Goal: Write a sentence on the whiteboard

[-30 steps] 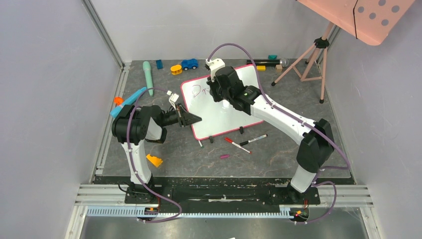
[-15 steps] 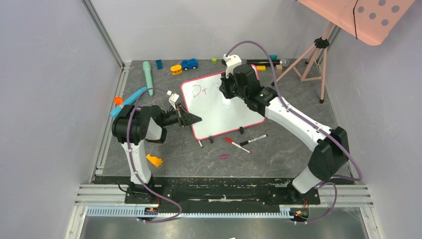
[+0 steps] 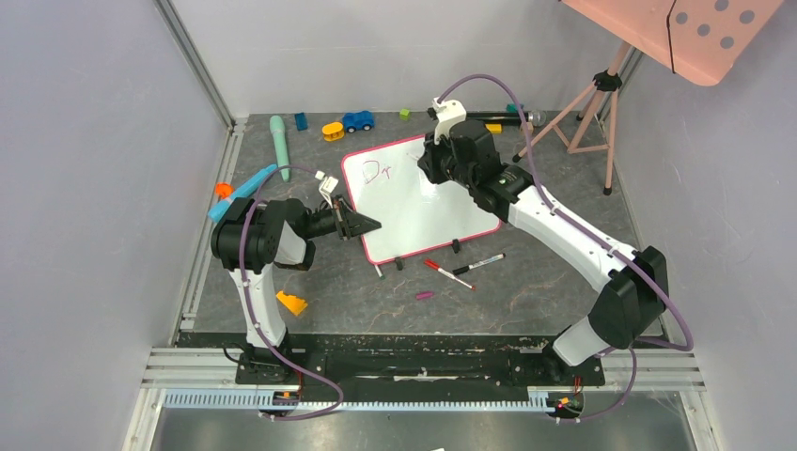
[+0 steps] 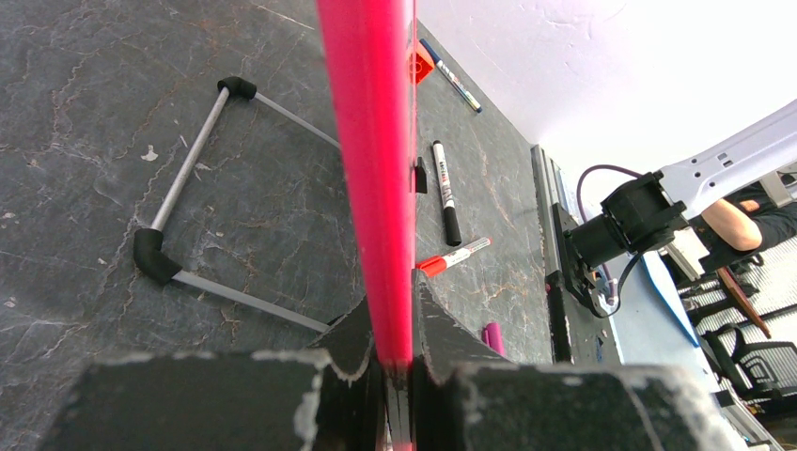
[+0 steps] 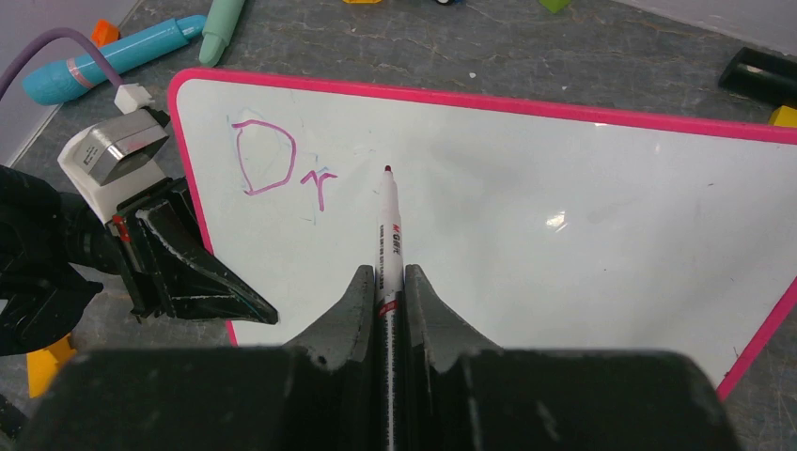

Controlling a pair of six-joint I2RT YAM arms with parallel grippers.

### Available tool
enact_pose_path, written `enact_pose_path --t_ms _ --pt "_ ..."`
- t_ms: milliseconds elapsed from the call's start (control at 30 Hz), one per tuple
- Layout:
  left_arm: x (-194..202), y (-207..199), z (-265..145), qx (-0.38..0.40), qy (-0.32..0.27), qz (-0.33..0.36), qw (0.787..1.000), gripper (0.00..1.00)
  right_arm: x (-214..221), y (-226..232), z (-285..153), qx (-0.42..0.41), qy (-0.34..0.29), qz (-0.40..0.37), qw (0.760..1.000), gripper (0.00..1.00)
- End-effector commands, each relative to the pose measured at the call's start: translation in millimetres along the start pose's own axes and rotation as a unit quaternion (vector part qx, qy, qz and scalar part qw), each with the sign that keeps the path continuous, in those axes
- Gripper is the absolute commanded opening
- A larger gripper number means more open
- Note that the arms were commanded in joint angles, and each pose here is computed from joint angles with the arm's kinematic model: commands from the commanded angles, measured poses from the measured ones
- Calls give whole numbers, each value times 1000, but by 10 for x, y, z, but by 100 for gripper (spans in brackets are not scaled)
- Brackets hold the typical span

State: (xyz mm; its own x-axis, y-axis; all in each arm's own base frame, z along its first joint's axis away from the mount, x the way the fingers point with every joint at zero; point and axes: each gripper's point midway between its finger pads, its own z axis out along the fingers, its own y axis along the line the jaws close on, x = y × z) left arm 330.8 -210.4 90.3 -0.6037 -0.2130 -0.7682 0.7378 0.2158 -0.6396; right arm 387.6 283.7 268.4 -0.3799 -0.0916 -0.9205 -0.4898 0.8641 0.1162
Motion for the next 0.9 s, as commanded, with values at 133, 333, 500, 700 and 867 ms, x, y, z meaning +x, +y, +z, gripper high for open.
enact_pose_path --t_ms 133,333,500,700,867 --pt "-29 213 -71 -26 -20 99 995 2 -153 -66 -93 16 -29 5 999 0" --pt "-24 221 -69 -27 -19 97 995 2 -107 -24 -47 0 -21 -13 1000 0" --pt "-27 223 -67 -26 -19 97 995 2 -62 41 37 -16 -7 -19 1000 0" --pt "-27 217 -68 -25 -19 98 995 2 19 108 125 -36 8 -25 999 0" --pt "-27 218 -67 -25 -19 98 995 2 38 216 166 -63 11 -24 998 0"
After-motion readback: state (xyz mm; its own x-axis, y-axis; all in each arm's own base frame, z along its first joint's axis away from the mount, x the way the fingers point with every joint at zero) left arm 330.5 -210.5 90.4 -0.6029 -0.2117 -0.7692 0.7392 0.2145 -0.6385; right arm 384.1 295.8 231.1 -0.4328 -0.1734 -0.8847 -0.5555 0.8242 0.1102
